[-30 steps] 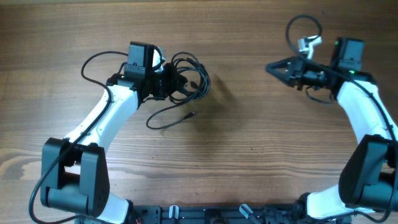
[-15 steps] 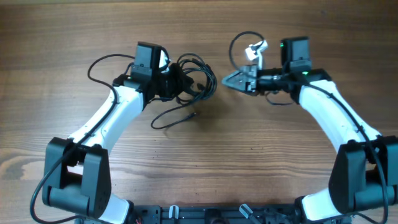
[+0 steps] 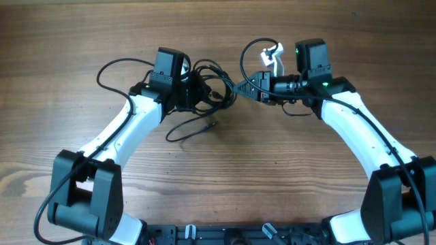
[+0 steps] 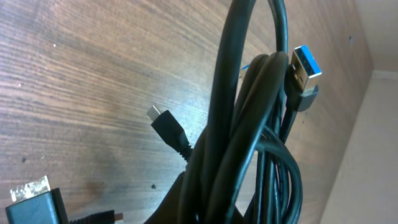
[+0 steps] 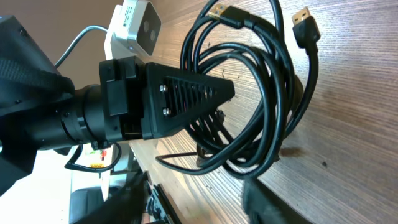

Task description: Untangle cables

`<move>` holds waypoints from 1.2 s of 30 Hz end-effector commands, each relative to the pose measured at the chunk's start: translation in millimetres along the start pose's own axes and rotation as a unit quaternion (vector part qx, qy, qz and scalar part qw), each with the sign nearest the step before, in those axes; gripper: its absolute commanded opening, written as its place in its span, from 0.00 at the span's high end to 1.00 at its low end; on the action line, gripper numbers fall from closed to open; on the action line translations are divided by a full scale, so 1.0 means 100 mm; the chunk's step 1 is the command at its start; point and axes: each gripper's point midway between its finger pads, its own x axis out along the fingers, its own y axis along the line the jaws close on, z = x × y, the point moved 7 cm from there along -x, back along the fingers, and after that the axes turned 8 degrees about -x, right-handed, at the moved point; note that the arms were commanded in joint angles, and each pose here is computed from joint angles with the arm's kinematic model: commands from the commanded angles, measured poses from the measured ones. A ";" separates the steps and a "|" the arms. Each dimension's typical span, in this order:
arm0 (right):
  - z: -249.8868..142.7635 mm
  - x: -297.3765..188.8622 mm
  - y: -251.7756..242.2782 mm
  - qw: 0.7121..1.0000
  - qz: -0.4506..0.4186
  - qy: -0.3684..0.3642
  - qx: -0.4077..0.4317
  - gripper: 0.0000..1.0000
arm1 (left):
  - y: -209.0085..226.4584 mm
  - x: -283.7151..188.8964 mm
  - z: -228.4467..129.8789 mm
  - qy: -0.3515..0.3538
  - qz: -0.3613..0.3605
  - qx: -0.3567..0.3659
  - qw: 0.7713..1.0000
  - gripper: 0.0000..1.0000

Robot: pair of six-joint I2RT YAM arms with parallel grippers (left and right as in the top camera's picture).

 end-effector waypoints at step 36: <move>-0.12 0.45 -0.18 0.989 -0.105 0.012 0.105 0.53 | -0.31 0.01 -0.17 0.061 -0.096 0.039 0.993 0.96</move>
